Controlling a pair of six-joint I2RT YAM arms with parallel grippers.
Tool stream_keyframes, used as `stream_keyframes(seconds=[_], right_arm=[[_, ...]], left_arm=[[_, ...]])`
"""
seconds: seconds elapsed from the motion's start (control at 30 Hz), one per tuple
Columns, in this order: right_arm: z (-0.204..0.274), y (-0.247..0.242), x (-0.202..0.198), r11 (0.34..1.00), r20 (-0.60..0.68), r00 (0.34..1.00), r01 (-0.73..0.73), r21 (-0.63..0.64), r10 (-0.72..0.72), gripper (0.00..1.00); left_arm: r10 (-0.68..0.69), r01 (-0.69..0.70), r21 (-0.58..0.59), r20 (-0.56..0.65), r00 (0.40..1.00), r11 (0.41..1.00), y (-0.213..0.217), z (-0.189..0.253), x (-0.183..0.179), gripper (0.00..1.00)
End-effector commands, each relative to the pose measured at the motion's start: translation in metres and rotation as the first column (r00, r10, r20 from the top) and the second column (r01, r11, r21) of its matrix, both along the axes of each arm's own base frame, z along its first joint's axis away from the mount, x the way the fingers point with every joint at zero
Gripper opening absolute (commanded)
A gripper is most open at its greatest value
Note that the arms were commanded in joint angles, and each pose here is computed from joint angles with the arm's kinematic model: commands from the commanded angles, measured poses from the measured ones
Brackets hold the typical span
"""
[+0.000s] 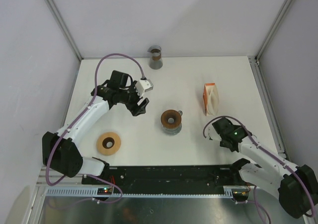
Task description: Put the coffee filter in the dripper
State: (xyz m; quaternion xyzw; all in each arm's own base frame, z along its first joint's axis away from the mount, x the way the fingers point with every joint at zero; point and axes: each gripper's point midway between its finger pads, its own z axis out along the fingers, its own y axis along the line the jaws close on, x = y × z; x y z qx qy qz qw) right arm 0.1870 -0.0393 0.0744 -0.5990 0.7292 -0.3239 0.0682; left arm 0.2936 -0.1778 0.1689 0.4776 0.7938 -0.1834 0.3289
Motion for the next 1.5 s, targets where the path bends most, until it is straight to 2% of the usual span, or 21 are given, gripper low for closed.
stream_keyframes(seconds=[0.0, 0.23, 0.33, 0.57, 0.97, 1.03, 1.07, 1.1, 1.17, 1.33, 1.47], right_arm=[[0.007, 0.001, 0.021, 0.996, 0.062, 0.994, -0.093, -0.011, 0.094, 0.61], [0.014, 0.021, 0.044, 0.985, 0.209, 0.975, -0.100, 0.138, 0.070, 0.55], [0.015, 0.021, 0.050, 0.984, 0.229, 0.972, -0.094, 0.153, 0.057, 0.53], [0.011, 0.015, 0.058, 0.990, 0.223, 0.974, -0.072, 0.125, 0.042, 0.46], [-0.012, 0.011, 0.046, 0.993, 0.100, 0.995, -0.044, 0.113, 0.032, 0.31], [-0.012, 0.011, 0.045, 0.993, 0.096, 0.995, -0.040, 0.112, 0.029, 0.23], [-0.012, 0.011, 0.044, 0.993, 0.095, 0.995, -0.039, 0.108, 0.029, 0.11], [-0.011, 0.010, 0.044, 0.994, 0.098, 0.995, -0.037, 0.100, 0.027, 0.06], [-0.008, 0.011, 0.043, 0.994, 0.110, 0.994, -0.030, 0.100, 0.019, 0.01], [0.004, 0.022, 0.038, 0.988, 0.107, 0.994, -0.014, 0.155, -0.003, 0.00], [0.033, 0.058, 0.036, 0.945, 0.073, 0.996, 0.015, 0.326, -0.041, 0.00]], left_arm=[[-0.014, 0.015, -0.022, 0.051, 0.999, 1.000, 0.001, 0.013, 0.001, 0.81], [-0.011, 0.012, -0.019, 0.052, 0.999, 1.000, 0.002, 0.013, 0.001, 0.81], [-0.012, 0.013, -0.020, 0.054, 0.998, 1.000, 0.002, 0.014, 0.001, 0.81], [-0.017, 0.018, -0.022, 0.064, 0.998, 1.000, 0.002, 0.016, -0.001, 0.81], [-0.029, 0.032, -0.040, 0.083, 0.996, 0.999, 0.001, 0.023, -0.006, 0.81], [-0.029, 0.033, -0.041, 0.084, 0.996, 0.999, 0.001, 0.023, -0.006, 0.81], [-0.029, 0.033, -0.042, 0.085, 0.996, 0.999, 0.001, 0.024, -0.006, 0.81], [-0.028, 0.032, -0.043, 0.088, 0.996, 0.999, 0.001, 0.025, -0.006, 0.81], [-0.026, 0.030, -0.044, 0.088, 0.996, 0.999, 0.001, 0.026, -0.006, 0.81], [-0.014, 0.019, -0.050, 0.086, 0.996, 0.999, 0.002, 0.027, -0.004, 0.81], [0.010, -0.005, -0.057, 0.086, 0.996, 0.998, 0.007, 0.030, 0.001, 0.82]])
